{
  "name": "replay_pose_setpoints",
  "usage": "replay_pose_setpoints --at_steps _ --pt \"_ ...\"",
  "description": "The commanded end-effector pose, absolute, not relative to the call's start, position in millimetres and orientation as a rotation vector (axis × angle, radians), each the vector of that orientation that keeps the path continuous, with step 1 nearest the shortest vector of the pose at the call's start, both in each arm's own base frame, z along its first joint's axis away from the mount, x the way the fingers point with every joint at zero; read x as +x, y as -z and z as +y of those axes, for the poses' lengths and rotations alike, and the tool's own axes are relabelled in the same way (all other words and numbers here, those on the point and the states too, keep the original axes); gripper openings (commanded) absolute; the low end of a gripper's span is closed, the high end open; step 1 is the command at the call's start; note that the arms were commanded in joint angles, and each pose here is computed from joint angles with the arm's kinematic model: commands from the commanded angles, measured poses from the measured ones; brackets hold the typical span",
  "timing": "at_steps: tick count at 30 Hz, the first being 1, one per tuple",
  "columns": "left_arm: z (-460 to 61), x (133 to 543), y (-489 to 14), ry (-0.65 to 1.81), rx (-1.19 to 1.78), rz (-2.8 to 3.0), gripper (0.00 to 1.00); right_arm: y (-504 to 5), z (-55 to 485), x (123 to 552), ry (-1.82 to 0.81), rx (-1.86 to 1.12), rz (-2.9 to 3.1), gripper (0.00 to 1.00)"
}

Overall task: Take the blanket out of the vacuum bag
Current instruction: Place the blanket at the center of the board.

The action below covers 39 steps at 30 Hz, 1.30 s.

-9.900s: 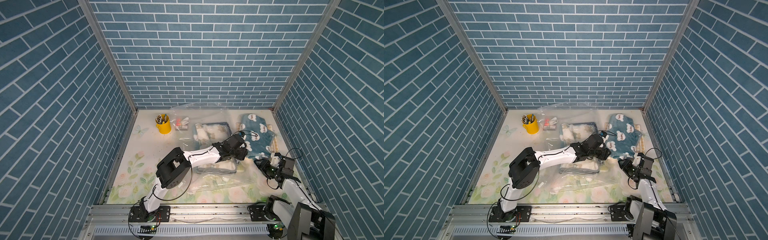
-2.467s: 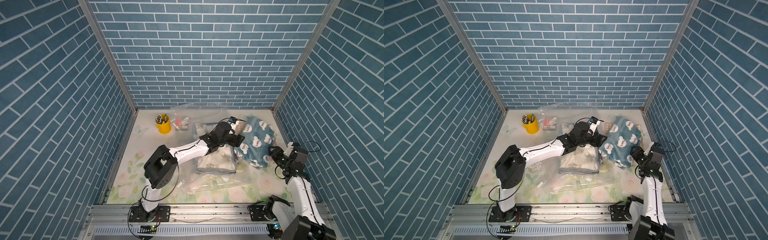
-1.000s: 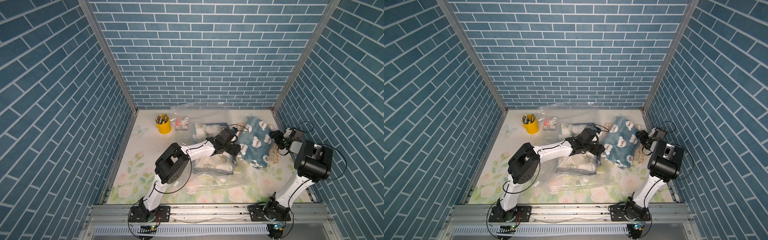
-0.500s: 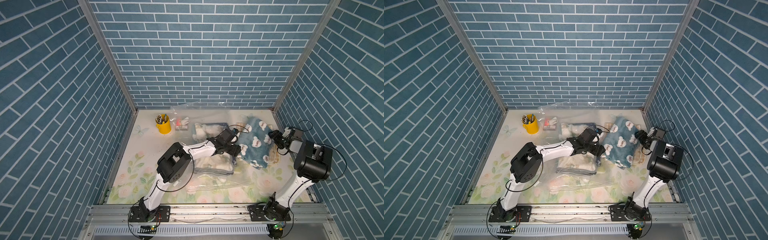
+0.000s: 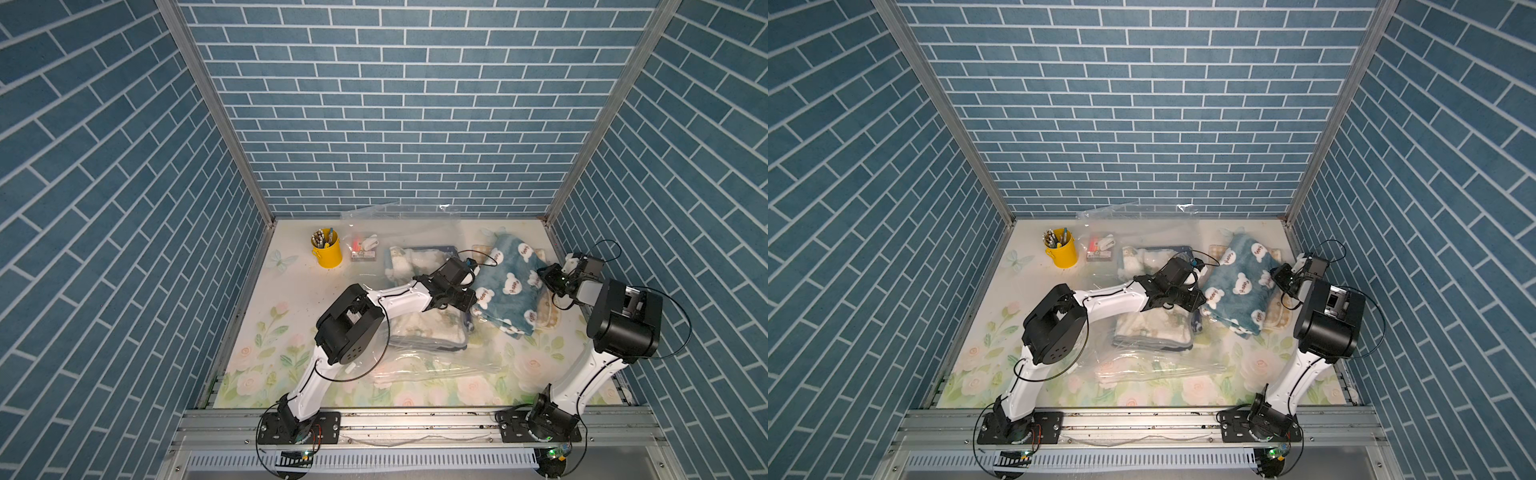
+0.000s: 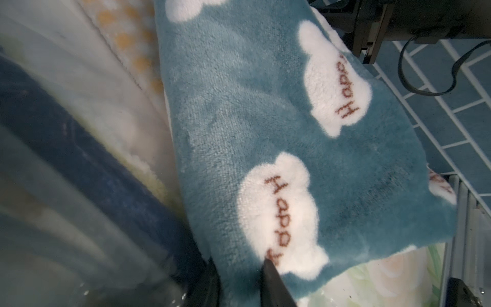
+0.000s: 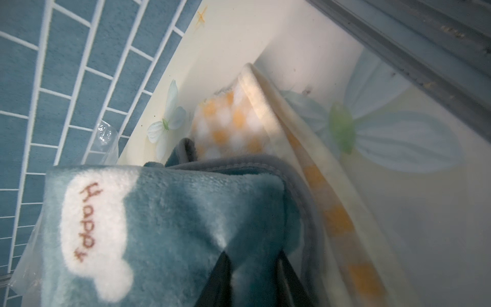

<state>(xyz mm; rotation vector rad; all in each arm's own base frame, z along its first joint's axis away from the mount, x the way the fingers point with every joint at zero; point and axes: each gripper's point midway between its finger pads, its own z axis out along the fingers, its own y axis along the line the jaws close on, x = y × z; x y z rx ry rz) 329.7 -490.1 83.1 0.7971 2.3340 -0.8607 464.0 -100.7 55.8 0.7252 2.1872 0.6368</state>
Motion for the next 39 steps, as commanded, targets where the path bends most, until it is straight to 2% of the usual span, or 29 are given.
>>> replay_pose_setpoints --at_steps 1,4,10,26,39 --pt "-492.5 321.5 -66.6 0.880 0.826 2.373 0.21 -67.7 -96.6 468.0 -0.654 0.682 2.166 0.12" --pt "-493.2 322.5 -69.2 0.884 0.824 2.369 0.13 -68.5 -96.0 467.0 -0.655 0.679 2.166 0.00" --pt "-493.3 323.1 -71.5 0.883 0.816 2.365 0.00 -85.5 -96.0 465.8 -0.652 0.674 2.102 0.00" --pt "-496.5 313.8 -143.5 1.026 0.760 2.226 0.00 -178.4 -75.5 475.8 -0.666 0.560 1.942 0.00" --pt "-521.7 287.7 -163.5 1.171 0.751 2.196 0.00 -232.1 -78.3 484.8 -0.668 0.521 1.862 0.00"
